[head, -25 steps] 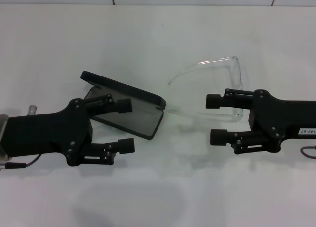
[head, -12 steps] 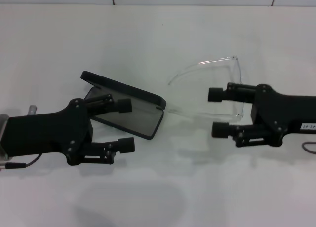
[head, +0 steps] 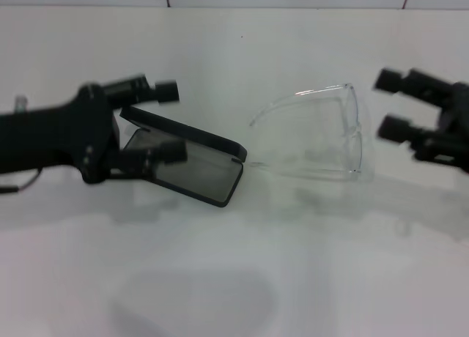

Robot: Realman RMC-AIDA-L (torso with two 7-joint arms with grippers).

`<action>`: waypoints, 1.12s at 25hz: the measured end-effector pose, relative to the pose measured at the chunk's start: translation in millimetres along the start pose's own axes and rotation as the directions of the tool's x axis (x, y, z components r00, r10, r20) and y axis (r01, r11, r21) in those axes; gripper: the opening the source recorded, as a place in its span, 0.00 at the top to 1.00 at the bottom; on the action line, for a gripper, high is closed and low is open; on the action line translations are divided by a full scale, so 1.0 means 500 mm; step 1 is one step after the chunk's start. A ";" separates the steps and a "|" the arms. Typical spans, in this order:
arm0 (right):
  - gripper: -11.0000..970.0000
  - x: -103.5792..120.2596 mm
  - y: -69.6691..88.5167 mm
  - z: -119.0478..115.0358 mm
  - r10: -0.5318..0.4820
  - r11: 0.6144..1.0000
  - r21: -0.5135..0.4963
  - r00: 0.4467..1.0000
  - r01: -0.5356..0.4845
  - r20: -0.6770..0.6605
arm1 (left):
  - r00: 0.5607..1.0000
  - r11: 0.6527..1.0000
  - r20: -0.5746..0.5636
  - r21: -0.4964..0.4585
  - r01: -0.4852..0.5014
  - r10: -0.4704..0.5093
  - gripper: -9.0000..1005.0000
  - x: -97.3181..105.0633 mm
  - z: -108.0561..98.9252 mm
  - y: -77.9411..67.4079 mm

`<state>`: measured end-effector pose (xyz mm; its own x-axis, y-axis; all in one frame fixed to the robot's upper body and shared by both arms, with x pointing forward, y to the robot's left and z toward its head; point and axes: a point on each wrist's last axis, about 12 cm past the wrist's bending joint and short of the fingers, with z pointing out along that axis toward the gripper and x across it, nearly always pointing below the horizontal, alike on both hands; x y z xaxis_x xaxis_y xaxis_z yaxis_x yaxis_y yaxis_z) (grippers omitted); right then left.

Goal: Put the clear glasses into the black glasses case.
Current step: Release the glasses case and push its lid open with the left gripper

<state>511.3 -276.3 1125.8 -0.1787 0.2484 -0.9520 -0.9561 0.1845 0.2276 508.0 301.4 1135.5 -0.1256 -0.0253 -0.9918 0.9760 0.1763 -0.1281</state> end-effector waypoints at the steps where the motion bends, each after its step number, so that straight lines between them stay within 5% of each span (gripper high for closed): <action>1: 0.14 0.000 0.000 0.000 0.000 1.000 0.000 1.000 0.000 0.000 | 1.000 1.000 -0.012 -0.007 -0.018 0.018 0.12 -0.010 0.000 0.003; 4: 0.14 -0.010 0.013 -0.042 -0.025 0.998 0.065 0.994 0.018 0.111 | 0.990 0.993 -0.094 -0.039 -0.108 0.104 0.13 -0.060 0.009 0.016; 5: 0.14 -0.014 0.028 -0.073 -0.052 0.994 0.109 0.981 0.032 0.187 | 0.965 0.982 -0.205 -0.060 -0.181 0.165 0.13 -0.092 0.023 0.025; 8: 0.14 -0.017 0.041 -0.100 -0.081 0.988 0.147 0.967 0.046 0.243 | 0.923 0.965 -0.318 -0.069 -0.251 0.218 0.13 -0.114 0.038 0.029; 10: 0.14 -0.022 0.058 -0.133 -0.122 0.979 0.197 0.943 0.062 0.310 | 0.800 0.922 -0.513 -0.040 -0.384 0.311 0.13 -0.138 0.062 0.027; 11: 0.14 -0.022 0.058 -0.133 -0.122 0.979 0.197 0.943 0.062 0.310 | 0.800 0.922 -0.513 -0.040 -0.384 0.311 0.13 -0.138 0.062 0.027; 17: 0.14 -0.014 0.088 -0.175 -0.146 0.965 0.257 0.910 0.045 0.388 | 0.516 0.821 -0.729 0.112 -0.560 0.451 0.14 -0.131 0.128 0.035; 18: 0.14 -0.013 0.092 -0.180 -0.149 0.964 0.263 0.908 0.045 0.392 | 0.516 0.821 -0.729 0.112 -0.560 0.451 0.15 -0.131 0.128 0.035; 20: 0.15 -0.011 0.095 -0.183 -0.147 0.963 0.265 0.906 0.040 0.397 | 0.386 0.771 -0.779 0.187 -0.609 0.494 0.17 -0.112 0.166 0.040; 28: 0.15 -0.007 0.105 -0.190 -0.149 0.963 0.268 0.905 0.040 0.399 | 0.201 0.726 -0.839 0.287 -0.625 0.506 0.25 -0.076 0.230 0.041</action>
<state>439.6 -358.1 1121.6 0.0734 0.5772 -0.8133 -0.8654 0.4422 0.2357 553.5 192.9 1170.7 0.3188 0.9096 -0.2663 0.8379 -0.1391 0.5278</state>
